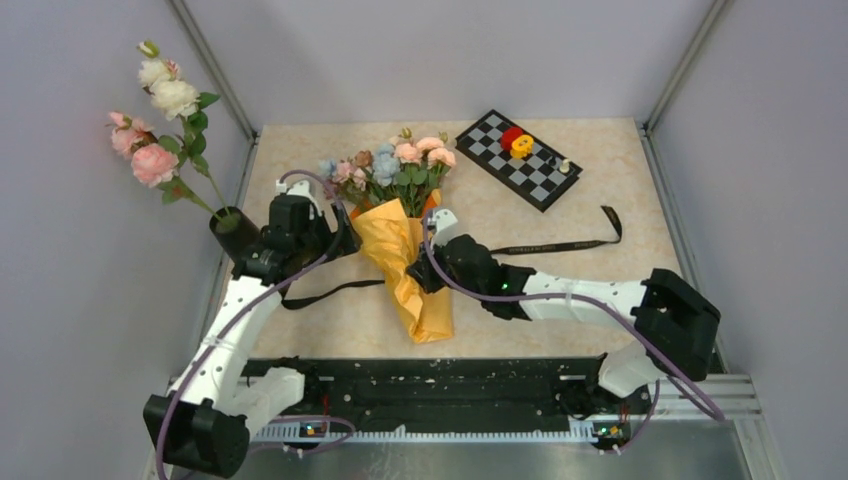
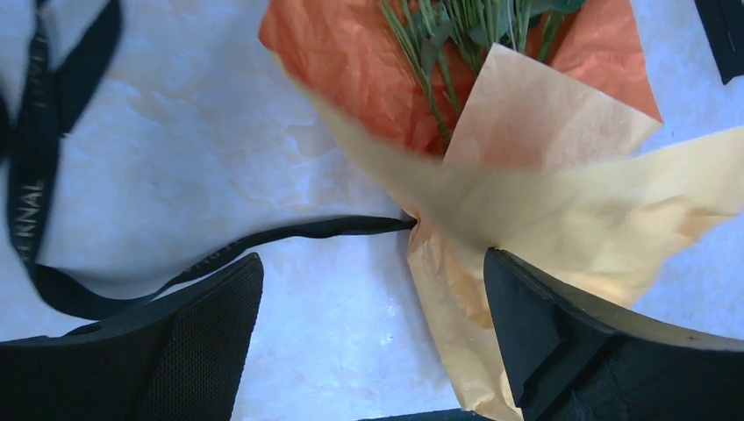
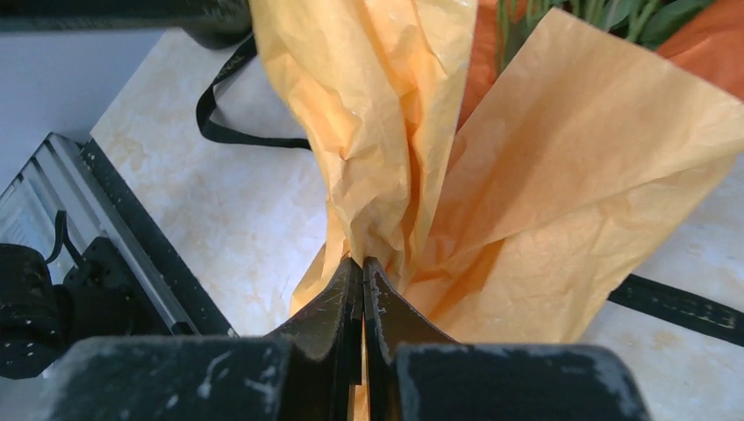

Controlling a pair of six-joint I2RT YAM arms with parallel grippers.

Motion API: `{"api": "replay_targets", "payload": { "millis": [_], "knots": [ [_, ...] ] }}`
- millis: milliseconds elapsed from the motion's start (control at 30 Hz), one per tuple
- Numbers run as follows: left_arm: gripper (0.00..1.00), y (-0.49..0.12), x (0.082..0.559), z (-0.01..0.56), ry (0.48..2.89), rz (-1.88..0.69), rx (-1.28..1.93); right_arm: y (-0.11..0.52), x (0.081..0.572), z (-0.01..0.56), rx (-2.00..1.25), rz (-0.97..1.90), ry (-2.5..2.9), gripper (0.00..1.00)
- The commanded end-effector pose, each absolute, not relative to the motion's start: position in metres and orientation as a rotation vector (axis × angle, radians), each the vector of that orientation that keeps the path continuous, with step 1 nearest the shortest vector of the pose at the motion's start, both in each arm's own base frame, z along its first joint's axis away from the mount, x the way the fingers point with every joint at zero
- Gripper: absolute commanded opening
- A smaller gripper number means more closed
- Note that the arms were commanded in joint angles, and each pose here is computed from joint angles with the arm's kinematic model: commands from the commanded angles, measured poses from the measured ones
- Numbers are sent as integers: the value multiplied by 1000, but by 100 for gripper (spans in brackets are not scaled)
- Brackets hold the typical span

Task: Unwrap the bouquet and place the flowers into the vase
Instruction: Unfold the wrapping paper at the center of the board.

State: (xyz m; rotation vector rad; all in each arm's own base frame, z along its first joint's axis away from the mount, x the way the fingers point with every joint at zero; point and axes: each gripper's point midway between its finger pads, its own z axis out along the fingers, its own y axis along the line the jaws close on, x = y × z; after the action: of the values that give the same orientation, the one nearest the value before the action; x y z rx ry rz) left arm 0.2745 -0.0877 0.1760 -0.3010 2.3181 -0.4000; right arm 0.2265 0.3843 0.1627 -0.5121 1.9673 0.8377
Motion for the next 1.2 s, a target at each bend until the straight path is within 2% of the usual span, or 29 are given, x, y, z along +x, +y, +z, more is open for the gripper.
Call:
{"api": "replay_targets", "payload": {
  "millis": [0, 133, 367, 467, 633, 800, 967, 1167],
  "knots": [
    [99, -60, 273, 208, 2245, -267, -286, 419, 220, 171, -558, 906, 1926, 0],
    [99, -40, 266, 222, 2180, -172, -340, 441, 212, 158, -607, 916, 1946, 0],
    [99, -35, 256, 236, 2134, -167, -357, 468, 191, 151, -706, 954, 1943, 0],
    [99, -35, 254, 240, 2124, -176, -365, 470, 184, 158, -742, 966, 1915, 13],
    [99, -39, 257, 245, 2108, -208, -374, 448, 183, 183, -710, 949, 1870, 45],
    [99, -54, 262, 259, 2085, -291, -273, 409, 187, 206, -628, 866, 1864, 57],
    [99, -77, 266, 274, 2068, -423, -190, 366, 199, 213, -508, 748, 1891, 58],
    [99, -108, 271, 282, 2072, -522, -112, 330, 224, 194, -323, 784, 1966, 56]
  ]
}}
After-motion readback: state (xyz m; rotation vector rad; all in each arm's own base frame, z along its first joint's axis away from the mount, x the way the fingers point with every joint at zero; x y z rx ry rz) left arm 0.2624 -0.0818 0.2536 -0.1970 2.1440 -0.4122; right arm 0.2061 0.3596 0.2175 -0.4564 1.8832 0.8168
